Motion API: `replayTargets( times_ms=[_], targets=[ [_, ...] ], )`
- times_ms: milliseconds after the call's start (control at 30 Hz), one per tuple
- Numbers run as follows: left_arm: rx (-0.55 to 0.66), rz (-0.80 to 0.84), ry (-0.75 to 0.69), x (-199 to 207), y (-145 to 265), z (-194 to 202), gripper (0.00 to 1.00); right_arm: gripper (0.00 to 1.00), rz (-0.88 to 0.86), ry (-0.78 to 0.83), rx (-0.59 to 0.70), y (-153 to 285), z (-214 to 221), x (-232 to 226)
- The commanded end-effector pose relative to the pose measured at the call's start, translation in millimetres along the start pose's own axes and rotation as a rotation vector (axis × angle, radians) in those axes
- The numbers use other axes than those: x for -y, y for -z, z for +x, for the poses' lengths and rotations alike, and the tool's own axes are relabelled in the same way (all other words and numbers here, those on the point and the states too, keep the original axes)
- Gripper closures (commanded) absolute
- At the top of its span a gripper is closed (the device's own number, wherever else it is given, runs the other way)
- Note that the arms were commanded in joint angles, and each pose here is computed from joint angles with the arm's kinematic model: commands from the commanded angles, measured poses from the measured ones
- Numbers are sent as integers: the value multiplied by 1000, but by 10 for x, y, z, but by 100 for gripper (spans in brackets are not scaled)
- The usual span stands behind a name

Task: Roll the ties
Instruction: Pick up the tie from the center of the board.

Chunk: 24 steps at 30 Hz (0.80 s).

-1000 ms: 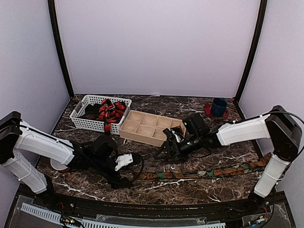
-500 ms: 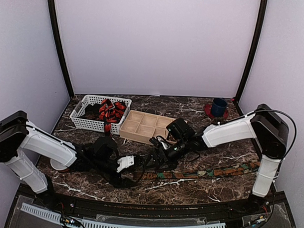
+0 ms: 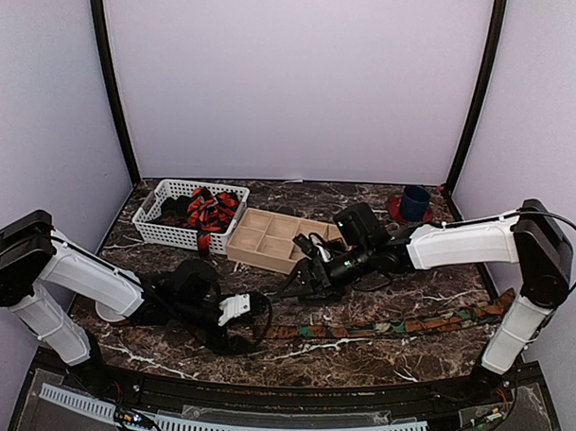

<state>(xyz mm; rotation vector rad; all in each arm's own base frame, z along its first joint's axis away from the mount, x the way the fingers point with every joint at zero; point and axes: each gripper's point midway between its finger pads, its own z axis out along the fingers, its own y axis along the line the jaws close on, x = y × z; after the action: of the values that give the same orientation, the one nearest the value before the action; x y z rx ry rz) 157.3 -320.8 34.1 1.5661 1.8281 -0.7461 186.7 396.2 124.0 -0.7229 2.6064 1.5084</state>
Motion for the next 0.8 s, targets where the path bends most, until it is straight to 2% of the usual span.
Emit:
replayTargets(
  times_ms=[0,33,67,233,300,367,567,767],
  targets=[
    [20,1,-20,14,36,5,27,24,-64,22,-12,37,-4,-111],
    [23,-1,-23,6,38,-6,28,46,-91,122,-20,40,20,-162],
    [24,-3,-23,2,38,-7,27,46,-94,-81,-28,43,19,-181],
    [30,-4,-21,-9,28,-33,27,38,-96,-106,-19,71,-8,-218],
    [27,-7,-22,-18,20,-26,27,38,-87,-114,-23,53,2,-189],
    [24,-7,-25,-17,10,-6,28,43,-82,-123,-35,15,23,-151],
    [31,-16,-43,-29,12,-14,30,75,-77,-140,-96,-177,160,-100],
    [27,-16,-53,-40,-13,7,31,81,-48,-169,-124,-315,217,52]
  ],
)
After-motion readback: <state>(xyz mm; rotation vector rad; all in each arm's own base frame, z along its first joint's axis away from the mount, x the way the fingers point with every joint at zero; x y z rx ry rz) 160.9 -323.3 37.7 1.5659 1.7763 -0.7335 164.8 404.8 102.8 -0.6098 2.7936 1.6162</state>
